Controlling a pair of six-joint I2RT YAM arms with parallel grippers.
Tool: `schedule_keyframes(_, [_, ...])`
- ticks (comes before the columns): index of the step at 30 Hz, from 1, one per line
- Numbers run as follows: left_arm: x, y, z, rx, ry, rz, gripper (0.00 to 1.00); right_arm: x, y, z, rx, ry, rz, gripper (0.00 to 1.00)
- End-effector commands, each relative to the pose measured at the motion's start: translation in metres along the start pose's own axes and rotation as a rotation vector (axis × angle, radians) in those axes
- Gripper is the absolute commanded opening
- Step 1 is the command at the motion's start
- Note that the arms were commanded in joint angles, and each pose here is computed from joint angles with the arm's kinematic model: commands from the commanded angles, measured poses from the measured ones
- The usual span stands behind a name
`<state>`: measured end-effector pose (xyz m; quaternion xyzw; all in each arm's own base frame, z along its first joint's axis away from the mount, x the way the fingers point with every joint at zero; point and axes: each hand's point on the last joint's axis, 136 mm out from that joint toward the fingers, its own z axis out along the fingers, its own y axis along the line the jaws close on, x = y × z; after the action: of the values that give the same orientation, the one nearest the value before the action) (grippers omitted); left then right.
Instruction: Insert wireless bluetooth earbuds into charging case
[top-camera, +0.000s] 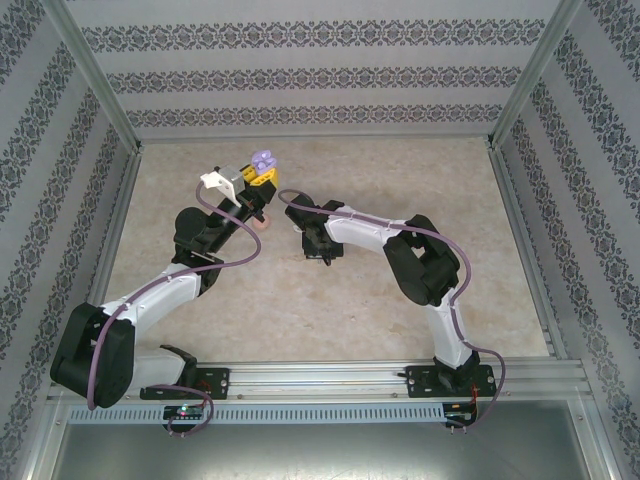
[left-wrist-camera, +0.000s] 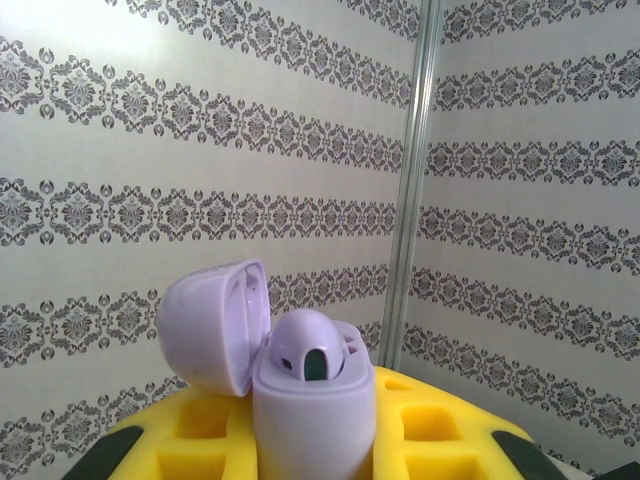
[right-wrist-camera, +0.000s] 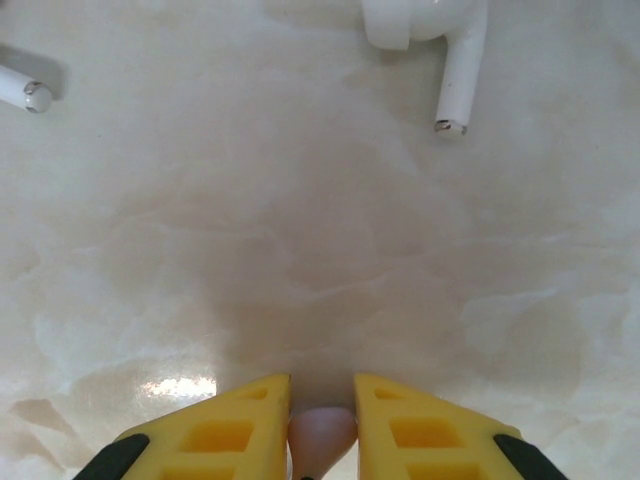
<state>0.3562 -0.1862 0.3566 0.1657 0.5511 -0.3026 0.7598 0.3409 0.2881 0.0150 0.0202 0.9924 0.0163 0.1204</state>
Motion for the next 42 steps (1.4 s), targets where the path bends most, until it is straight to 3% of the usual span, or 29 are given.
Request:
schedule_keyframes(1, [-0.015,-0.001,-0.003,0.015,-0.057,0.008,0.00,0.000,0.005,-0.009,-0.021,-0.031,0.001,0.21])
schedule_keyframes(15, [-0.016,-0.008,0.000,0.057,-0.038,0.015,0.00,-0.026,-0.020,-0.075,-0.055,-0.239,-0.008,0.20])
schedule_keyframes(24, [-0.011,-0.025,0.006,0.169,0.009,0.020,0.00,-0.057,-0.030,-0.184,-0.156,-0.482,-0.082,0.20])
schedule_keyframes(33, [0.007,-0.054,0.010,0.365,0.101,0.013,0.00,-0.074,-0.035,-0.297,-0.266,-0.710,-0.186,0.21])
schedule_keyframes(42, [0.034,-0.091,0.014,0.572,0.195,0.021,0.00,-0.073,-0.043,-0.367,-0.349,-0.846,-0.228,0.21])
